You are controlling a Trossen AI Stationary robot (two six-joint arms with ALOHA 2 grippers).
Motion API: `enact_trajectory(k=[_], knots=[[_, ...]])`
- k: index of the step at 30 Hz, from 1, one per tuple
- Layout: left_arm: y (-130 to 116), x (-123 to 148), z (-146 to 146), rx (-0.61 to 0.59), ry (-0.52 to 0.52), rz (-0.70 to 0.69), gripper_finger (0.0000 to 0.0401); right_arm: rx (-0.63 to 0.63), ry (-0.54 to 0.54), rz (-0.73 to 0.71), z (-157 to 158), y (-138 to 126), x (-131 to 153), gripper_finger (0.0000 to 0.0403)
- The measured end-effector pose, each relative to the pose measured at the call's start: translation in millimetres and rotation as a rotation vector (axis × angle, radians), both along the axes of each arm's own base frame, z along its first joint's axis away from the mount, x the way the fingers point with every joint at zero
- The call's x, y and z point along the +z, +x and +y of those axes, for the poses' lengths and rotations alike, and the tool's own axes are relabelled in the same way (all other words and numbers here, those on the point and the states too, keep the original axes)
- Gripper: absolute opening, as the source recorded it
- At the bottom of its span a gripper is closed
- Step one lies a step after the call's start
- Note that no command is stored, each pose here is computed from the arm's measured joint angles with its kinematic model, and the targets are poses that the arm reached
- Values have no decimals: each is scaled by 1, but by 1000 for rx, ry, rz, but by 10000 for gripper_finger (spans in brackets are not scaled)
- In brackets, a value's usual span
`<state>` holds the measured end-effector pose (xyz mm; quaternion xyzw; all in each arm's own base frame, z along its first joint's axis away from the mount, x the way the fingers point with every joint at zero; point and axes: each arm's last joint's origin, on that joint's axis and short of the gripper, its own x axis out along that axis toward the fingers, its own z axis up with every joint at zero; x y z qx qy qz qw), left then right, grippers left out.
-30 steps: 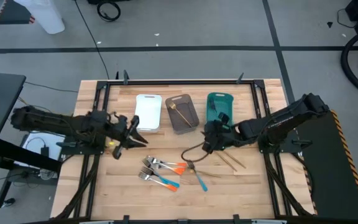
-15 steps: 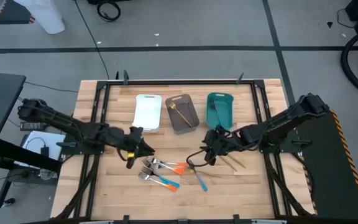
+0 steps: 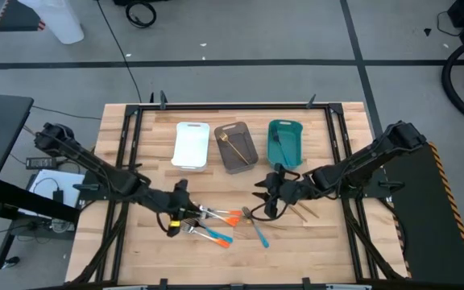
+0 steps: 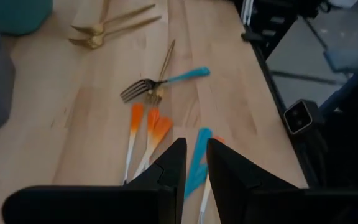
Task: Sort silverware by color (type)
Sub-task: Put the orange fork into the white bin
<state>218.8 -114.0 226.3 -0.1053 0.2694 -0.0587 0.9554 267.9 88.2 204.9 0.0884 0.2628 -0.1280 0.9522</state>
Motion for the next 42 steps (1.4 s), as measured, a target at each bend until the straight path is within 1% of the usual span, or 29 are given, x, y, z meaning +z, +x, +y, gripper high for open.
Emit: enact_trajectory(k=[2,6,11,14,17,20,23,30,36,38,42], knots=[[5,-1,-5,-6,18,29,70,-7,-13,6,0,1,-2,160],[18,-2,-19,-22,76,134,70,-10,-48,28,0,2,-7,160],[36,-4,-37,-57,178,273,70,-15,-65,70,-1,0,-11,160],[47,-8,-45,-110,224,312,70,-20,-67,69,-1,-1,-10,160],[57,-13,-54,-173,232,337,70,-19,-69,71,-2,-1,-10,160],[65,-18,-60,-188,233,352,71,-28,-79,77,-2,-1,-11,160],[69,-23,-63,-187,260,373,80,-31,-82,77,-2,-1,-11,160],[79,-44,-61,-147,419,406,131,-27,-87,79,-2,-2,-11,160],[89,-61,-50,-118,528,440,134,-34,-106,78,-3,-1,-10,160],[92,-64,-47,-111,539,445,130,-39,-110,75,-3,-1,-10,160],[101,-69,-40,-85,518,430,125,-41,-109,74,-3,-1,-10,160]])
